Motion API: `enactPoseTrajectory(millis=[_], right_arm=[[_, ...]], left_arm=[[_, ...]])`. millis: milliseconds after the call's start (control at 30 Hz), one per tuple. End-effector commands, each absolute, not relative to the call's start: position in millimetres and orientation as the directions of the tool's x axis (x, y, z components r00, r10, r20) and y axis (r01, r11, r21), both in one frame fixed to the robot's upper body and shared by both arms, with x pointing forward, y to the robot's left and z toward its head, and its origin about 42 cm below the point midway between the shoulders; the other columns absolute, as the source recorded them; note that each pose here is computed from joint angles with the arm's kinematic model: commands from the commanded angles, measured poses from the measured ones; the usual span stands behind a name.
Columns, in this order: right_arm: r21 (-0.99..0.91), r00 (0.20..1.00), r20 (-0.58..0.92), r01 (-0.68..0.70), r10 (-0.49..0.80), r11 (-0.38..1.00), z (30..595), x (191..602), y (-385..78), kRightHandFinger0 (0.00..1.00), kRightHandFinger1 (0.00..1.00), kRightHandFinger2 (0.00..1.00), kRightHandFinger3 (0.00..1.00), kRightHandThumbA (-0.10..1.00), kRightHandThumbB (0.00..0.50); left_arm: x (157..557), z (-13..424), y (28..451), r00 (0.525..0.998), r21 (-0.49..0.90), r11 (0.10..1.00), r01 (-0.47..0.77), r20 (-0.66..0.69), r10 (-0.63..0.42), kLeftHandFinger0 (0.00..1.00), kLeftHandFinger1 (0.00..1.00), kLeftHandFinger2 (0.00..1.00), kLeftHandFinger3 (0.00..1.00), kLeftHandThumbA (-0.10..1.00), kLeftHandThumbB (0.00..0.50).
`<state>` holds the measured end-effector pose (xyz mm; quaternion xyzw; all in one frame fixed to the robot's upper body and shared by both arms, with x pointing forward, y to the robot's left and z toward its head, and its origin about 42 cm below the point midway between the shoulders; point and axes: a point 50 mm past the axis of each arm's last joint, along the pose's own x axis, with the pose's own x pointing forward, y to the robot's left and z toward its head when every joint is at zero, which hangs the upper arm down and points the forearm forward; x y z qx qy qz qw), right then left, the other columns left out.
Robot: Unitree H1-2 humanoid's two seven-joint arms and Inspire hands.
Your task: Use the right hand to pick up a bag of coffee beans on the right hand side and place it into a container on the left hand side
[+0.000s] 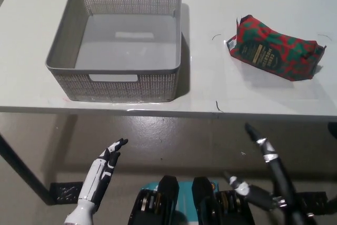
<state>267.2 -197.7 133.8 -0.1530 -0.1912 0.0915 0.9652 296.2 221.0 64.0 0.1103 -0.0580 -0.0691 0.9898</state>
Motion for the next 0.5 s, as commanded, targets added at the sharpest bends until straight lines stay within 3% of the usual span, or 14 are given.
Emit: enactPoseTrajectory(millis=[0, 33, 100, 167, 333, 467], right_arm=[[-0.452, 0.842, 0.481, -0.002, 0.246, 0.892, 217, 267, -227, 1.0, 1.0, 1.0, 1.0, 0.9, 0.306], [-0.509, 0.835, 0.488, 0.035, 0.255, 0.86, 230, 267, -232, 1.0, 1.0, 1.0, 1.0, 1.0, 0.336], [-0.57, 0.83, 0.497, 0.092, 0.253, 0.816, 258, 270, -241, 1.0, 1.0, 1.0, 1.0, 1.0, 0.398], [-0.596, 0.825, 0.501, 0.11, 0.262, 0.795, 281, 280, -246, 1.0, 1.0, 1.0, 1.0, 1.0, 0.429], [-0.707, 0.807, 0.517, 0.215, 0.285, 0.674, 329, 316, -251, 1.0, 1.0, 1.0, 1.0, 0.99, 0.421], [-0.77, 0.803, 0.513, 0.274, 0.303, 0.576, 370, 355, -245, 1.0, 1.0, 1.0, 1.0, 0.97, 0.442]], left_arm=[[308, 87, 218, 0.956, 0.242, 0.961, 0.131, 0.227, -0.187, 1.0, 1.0, 1.0, 1.0, 1.0, 0.255], [307, 87, 217, 0.957, 0.24, 0.962, 0.134, 0.222, -0.189, 1.0, 1.0, 1.0, 1.0, 1.0, 0.258], [308, 87, 217, 0.955, 0.238, 0.961, 0.139, 0.224, -0.194, 1.0, 1.0, 1.0, 1.0, 1.0, 0.256], [305, 85, 217, 0.956, 0.242, 0.96, 0.142, 0.218, -0.196, 1.0, 1.0, 1.0, 1.0, 1.0, 0.265], [301, 81, 217, 0.96, 0.236, 0.962, 0.139, 0.207, -0.19, 1.0, 1.0, 1.0, 1.0, 1.0, 0.263], [299, 78, 218, 0.963, 0.238, 0.961, 0.138, 0.195, -0.186, 1.0, 1.0, 1.0, 1.0, 1.0, 0.273]])
